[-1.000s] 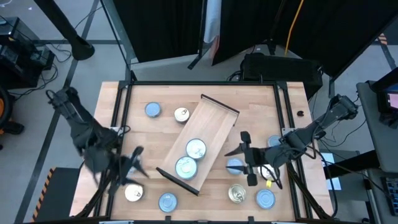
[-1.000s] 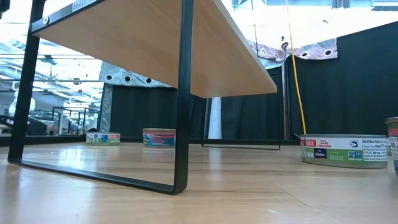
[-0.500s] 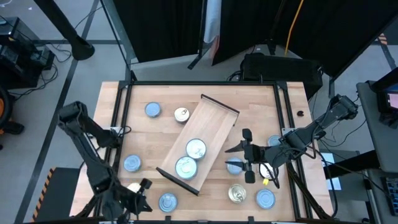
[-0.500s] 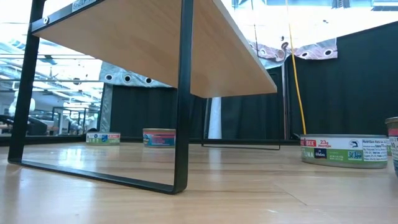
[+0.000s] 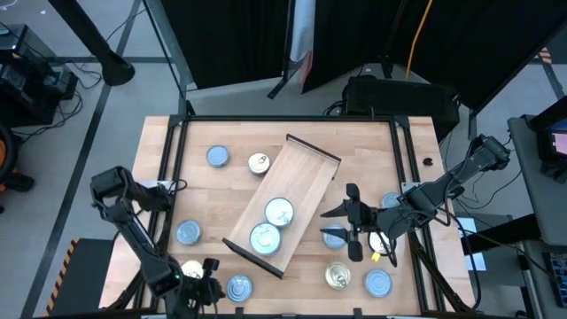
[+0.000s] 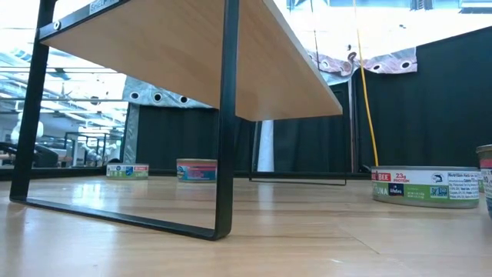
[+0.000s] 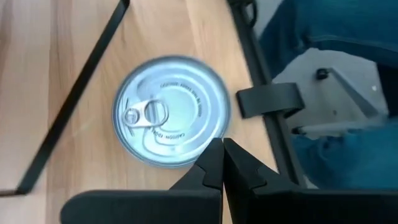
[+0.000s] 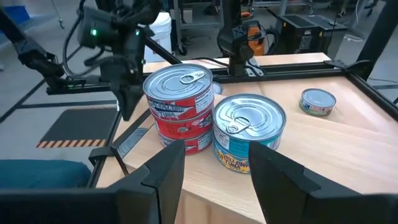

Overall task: Stack canned seafood by type on shelf
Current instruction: Stack the light blue tuna can on top of the other light blue tuna can

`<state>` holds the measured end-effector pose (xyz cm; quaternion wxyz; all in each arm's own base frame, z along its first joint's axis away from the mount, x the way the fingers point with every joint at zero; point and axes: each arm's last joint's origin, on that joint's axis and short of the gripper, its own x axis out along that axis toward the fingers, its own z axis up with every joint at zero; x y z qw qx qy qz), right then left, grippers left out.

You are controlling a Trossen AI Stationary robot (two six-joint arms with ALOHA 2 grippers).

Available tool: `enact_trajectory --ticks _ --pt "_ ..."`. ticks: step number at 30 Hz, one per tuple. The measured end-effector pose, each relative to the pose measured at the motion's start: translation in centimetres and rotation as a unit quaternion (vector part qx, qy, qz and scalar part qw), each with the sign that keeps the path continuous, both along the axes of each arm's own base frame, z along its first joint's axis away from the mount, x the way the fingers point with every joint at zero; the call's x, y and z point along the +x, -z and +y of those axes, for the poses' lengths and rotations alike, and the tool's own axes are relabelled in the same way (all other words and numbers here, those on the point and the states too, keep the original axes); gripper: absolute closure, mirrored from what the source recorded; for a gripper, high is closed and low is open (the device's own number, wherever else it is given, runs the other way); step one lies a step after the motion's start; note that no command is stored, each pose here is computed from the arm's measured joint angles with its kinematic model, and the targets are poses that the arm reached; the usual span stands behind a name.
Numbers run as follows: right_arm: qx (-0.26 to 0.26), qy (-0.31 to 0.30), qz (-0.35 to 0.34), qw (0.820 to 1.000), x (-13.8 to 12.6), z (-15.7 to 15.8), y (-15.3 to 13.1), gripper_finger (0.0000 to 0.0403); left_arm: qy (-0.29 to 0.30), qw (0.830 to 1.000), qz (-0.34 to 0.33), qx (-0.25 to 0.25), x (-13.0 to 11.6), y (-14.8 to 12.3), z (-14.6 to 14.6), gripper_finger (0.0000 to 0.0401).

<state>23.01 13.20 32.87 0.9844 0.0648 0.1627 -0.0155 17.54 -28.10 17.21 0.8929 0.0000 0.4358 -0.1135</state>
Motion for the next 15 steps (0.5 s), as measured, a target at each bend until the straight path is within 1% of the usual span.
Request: enact_trajectory --ticks 2,6,15 --pt "0.007 0.003 0.0 1.0 0.1 0.0 0.1 0.0234 -0.013 1.0 0.004 0.001 0.1 0.5 -0.1 0.0399" --pt "0.003 0.004 0.007 1.0 0.5 0.3 0.6 0.0234 -0.039 0.999 -0.006 0.007 0.2 1.1 -0.1 0.0399" --pt "-0.006 0.002 0.013 1.0 0.8 0.5 1.0 0.0234 -0.065 0.998 0.011 0.024 0.3 2.6 -0.1 0.0399"
